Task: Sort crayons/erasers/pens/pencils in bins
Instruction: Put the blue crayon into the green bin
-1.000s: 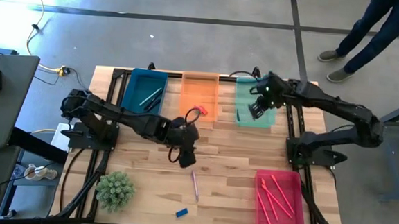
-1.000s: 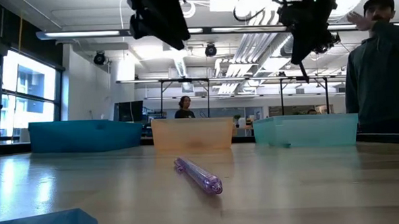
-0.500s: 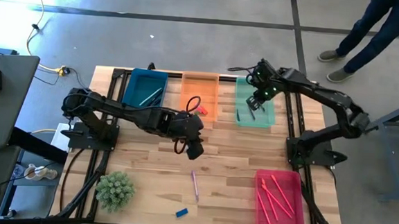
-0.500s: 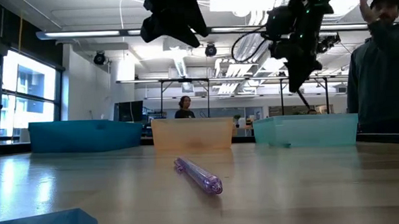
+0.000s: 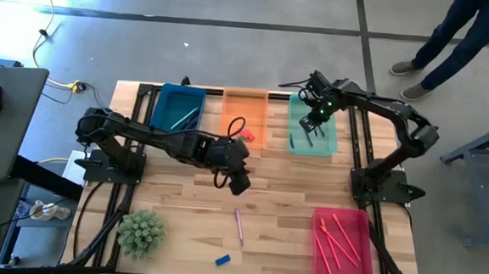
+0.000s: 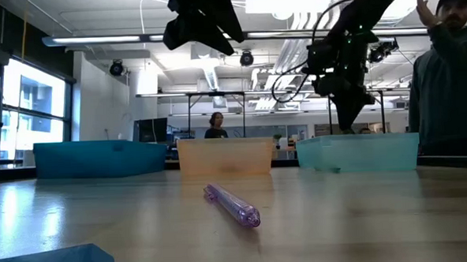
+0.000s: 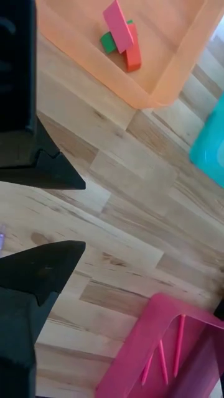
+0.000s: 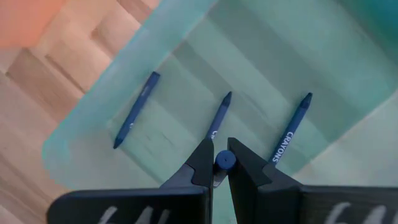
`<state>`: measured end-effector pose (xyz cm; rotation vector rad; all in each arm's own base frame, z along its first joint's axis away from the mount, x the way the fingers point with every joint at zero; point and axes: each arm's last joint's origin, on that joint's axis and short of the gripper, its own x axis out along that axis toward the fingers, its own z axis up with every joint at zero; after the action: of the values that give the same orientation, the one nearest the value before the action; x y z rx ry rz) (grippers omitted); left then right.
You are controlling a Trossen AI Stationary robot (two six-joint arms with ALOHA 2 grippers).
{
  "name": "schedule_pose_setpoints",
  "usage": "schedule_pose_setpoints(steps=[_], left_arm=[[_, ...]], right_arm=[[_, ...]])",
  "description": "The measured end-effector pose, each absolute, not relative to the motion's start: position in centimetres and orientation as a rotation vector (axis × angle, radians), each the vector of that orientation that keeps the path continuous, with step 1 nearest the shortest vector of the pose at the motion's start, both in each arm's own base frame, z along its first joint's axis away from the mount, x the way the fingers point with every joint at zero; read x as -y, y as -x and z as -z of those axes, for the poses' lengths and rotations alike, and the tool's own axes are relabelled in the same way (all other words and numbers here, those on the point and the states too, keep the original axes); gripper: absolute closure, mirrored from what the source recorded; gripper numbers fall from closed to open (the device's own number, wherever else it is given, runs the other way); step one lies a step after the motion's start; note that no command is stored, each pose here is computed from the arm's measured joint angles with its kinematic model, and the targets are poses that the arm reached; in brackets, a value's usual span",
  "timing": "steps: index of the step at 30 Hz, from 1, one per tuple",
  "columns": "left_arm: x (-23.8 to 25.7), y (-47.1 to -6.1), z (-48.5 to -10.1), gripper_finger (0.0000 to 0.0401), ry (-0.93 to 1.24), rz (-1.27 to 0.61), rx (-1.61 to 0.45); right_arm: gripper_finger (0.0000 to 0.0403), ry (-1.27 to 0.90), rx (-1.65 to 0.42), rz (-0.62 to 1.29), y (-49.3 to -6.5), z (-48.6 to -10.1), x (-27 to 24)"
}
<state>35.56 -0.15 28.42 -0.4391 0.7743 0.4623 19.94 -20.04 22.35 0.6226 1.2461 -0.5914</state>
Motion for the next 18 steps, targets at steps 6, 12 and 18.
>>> schedule_pose_setpoints(steps=[6, 12, 18], left_arm=[[0.1, -35.6, -28.4, 0.0270, 0.459, -0.471, -0.770], [0.2, -35.6, -28.4, 0.0270, 0.464, -0.471, -0.769], [0.3, -35.6, -28.4, 0.0270, 0.480, -0.437, -0.781]], right_arm=[[0.0391, -0.653, -1.273, 0.580, -19.9, -20.9, 21.1], [0.0391, -0.653, -1.295, 0.566, -20.3, -19.9, 21.5], [0.0374, -0.650, -1.309, 0.556, -20.4, -19.4, 21.7]])
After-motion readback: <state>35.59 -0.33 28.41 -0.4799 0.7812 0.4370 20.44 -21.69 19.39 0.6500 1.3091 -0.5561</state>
